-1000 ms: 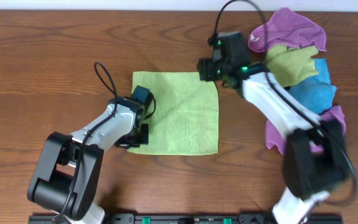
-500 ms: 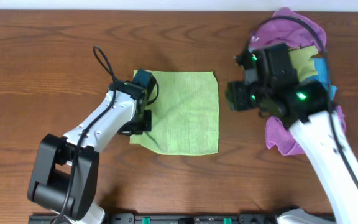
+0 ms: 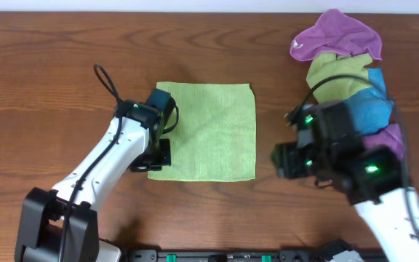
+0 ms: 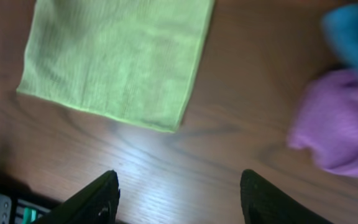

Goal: Fold the cloth
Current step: 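Lower both grippers to the green cloth's near corners and grasp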

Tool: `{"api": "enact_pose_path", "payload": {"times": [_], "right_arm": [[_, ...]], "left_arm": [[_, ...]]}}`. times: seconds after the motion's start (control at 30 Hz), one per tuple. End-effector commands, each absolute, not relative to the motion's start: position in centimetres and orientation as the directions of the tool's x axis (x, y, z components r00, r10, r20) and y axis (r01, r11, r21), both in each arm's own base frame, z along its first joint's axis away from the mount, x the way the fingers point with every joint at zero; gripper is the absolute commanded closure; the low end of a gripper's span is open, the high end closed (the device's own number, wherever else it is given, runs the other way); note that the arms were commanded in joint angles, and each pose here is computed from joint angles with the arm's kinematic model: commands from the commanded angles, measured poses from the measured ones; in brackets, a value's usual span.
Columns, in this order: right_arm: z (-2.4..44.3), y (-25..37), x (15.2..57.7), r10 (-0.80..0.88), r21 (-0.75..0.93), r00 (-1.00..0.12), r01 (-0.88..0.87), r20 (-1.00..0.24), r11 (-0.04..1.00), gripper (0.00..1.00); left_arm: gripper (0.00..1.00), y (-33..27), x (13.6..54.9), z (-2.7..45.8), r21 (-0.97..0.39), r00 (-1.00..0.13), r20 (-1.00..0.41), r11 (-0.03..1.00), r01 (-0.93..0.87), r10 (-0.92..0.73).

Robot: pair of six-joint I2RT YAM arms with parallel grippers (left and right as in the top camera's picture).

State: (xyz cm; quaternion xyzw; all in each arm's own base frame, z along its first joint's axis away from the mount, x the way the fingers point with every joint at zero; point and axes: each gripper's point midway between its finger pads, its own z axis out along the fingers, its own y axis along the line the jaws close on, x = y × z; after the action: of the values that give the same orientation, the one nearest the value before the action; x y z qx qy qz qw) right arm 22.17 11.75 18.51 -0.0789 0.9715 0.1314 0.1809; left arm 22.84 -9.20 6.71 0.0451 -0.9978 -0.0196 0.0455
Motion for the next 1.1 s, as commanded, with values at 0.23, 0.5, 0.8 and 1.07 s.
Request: {"api": "enact_pose_path", "payload": {"times": [0.23,0.5,0.8,1.07], "right_arm": [[9.2,15.3,18.6,-0.008,0.469,-0.979,-0.106,-0.205,0.877,0.41],[6.8,15.8,19.7,0.016,0.468,-0.985,-0.068,-0.173,0.881,0.43],[3.2,15.9,20.2,0.043,0.462,-0.998,0.017,-0.046,0.887,0.49],[1.5,15.5,20.7,0.072,0.475,-0.997,0.069,0.011,0.877,0.5]], "left_arm": [[0.65,-8.9,23.2,7.1,-0.119,-0.985,0.076,0.98,-0.161,-0.152],[0.57,-6.0,23.3,5.5,-0.404,-0.932,0.164,0.841,-0.361,-0.322],[0.52,-6.9,21.4,2.4,-0.468,-0.917,0.205,0.788,-0.4,-0.343],[0.49,-5.9,22.3,1.8,-0.428,-0.924,0.149,0.82,-0.381,-0.353]]}}
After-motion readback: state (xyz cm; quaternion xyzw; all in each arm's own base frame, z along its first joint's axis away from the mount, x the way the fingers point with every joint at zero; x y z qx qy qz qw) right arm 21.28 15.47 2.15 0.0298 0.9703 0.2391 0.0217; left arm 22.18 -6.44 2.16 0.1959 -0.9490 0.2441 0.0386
